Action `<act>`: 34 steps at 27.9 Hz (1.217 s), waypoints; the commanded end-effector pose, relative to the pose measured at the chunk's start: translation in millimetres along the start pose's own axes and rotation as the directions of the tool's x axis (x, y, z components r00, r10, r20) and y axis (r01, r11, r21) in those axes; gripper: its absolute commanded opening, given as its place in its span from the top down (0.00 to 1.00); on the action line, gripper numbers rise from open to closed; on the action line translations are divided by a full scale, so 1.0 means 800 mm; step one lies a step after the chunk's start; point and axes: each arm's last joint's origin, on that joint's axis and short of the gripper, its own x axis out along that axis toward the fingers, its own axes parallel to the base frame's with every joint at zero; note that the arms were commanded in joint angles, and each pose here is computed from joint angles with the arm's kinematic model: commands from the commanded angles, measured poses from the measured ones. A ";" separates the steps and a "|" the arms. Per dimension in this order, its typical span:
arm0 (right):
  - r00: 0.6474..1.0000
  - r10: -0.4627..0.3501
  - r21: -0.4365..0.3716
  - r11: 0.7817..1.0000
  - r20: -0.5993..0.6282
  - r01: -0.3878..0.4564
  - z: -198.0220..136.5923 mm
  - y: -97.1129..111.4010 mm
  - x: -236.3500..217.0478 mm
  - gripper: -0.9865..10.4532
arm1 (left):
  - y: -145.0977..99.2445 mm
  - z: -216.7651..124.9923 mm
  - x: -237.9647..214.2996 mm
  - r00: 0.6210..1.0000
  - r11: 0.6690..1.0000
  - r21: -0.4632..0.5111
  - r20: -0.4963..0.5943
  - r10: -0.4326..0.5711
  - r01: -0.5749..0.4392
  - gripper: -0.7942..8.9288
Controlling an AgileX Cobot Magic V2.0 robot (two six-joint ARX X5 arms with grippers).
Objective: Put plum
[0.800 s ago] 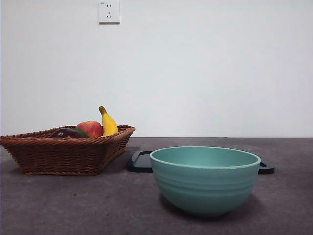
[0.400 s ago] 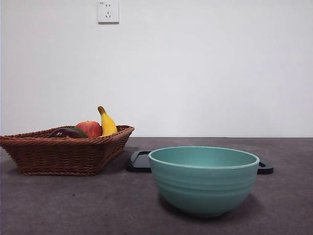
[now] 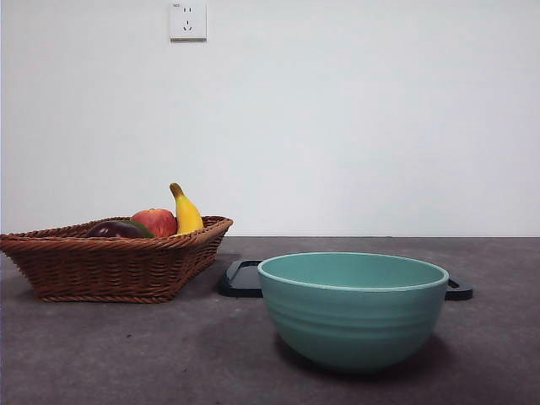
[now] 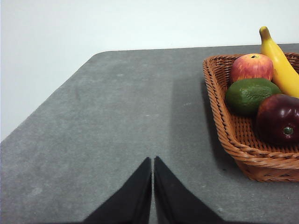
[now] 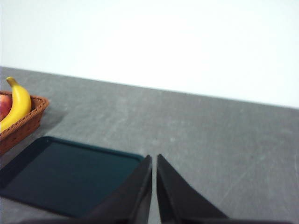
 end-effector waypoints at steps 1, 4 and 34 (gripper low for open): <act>0.996 -0.010 -0.042 0.999 0.088 0.014 -0.019 0.000 0.000 0.91 | -0.001 -0.009 0.002 1.000 1.000 0.000 -0.026 0.001 -0.001 0.91; 0.990 -0.010 -0.061 0.998 0.144 0.019 -0.045 0.001 0.001 0.91 | -0.001 -0.009 0.002 1.000 1.000 0.000 -0.026 0.000 0.000 0.91; 0.990 -0.121 0.034 0.992 -0.066 0.124 -0.152 0.005 0.010 0.91 | -0.001 -0.009 0.002 1.000 1.000 -0.001 -0.026 0.001 -0.001 0.91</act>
